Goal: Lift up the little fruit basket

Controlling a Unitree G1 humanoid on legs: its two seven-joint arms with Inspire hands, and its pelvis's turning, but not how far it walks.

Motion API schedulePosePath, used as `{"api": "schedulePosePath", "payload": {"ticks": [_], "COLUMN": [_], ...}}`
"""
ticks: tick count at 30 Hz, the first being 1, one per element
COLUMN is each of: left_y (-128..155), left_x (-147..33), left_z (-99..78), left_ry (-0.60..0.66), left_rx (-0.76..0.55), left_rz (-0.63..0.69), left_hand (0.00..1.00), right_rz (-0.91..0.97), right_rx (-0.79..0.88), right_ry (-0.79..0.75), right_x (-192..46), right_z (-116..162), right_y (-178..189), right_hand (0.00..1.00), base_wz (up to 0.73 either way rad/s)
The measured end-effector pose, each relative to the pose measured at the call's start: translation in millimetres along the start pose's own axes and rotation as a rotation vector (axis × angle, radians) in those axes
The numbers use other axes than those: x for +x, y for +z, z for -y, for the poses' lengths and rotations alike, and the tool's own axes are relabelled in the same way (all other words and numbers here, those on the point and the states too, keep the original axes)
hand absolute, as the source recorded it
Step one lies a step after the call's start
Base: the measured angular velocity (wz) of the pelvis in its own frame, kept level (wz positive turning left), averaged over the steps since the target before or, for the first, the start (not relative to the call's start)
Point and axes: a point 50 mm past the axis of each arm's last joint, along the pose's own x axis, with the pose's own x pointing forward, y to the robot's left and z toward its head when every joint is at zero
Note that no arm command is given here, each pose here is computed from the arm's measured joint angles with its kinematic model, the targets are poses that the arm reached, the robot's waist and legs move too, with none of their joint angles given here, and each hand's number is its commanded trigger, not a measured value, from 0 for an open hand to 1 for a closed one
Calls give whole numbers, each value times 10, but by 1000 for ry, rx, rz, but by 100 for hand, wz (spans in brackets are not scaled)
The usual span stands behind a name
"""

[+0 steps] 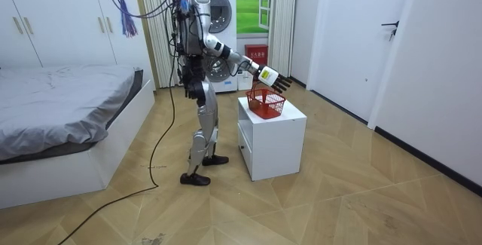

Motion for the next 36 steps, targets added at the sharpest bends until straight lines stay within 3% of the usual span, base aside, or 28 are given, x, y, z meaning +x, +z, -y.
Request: {"api": "schedulePosePath", "payload": {"ticks": [10, 15, 18, 20, 26, 36], "left_y": [-18, -100, -12, 40, 207, 175], "left_x": [-10, -21, -21, -23, -27, -21], "left_z": [27, -15, -21, -26, 18, 35], "left_ry": [2, 47, 61, 72, 76, 49], "left_rx": [-22, -37, -41, -43, -42, 91], "left_rz": [-2, -27, 8, 36, 110, 94], "left_hand": [0, 0, 0, 0, 0, 0], "right_rz": [8, -86, -258, -442, -803, -1112], "right_rx": [-26, -109, -201, -271, -384, -495], "right_ry": [-75, -184, -284, -359, -449, -253], "right_x": [-75, -227, -424, -680, -1397, -1856], "right_z": [99, 396, 686, 934, 1338, 1320], "right_y": [-37, -403, -844, -1251, -1878, -2213], "right_hand": [0, 0, 0, 0, 0, 0], "base_wz": [-5, 0, 0, 0, 1, -2]}}
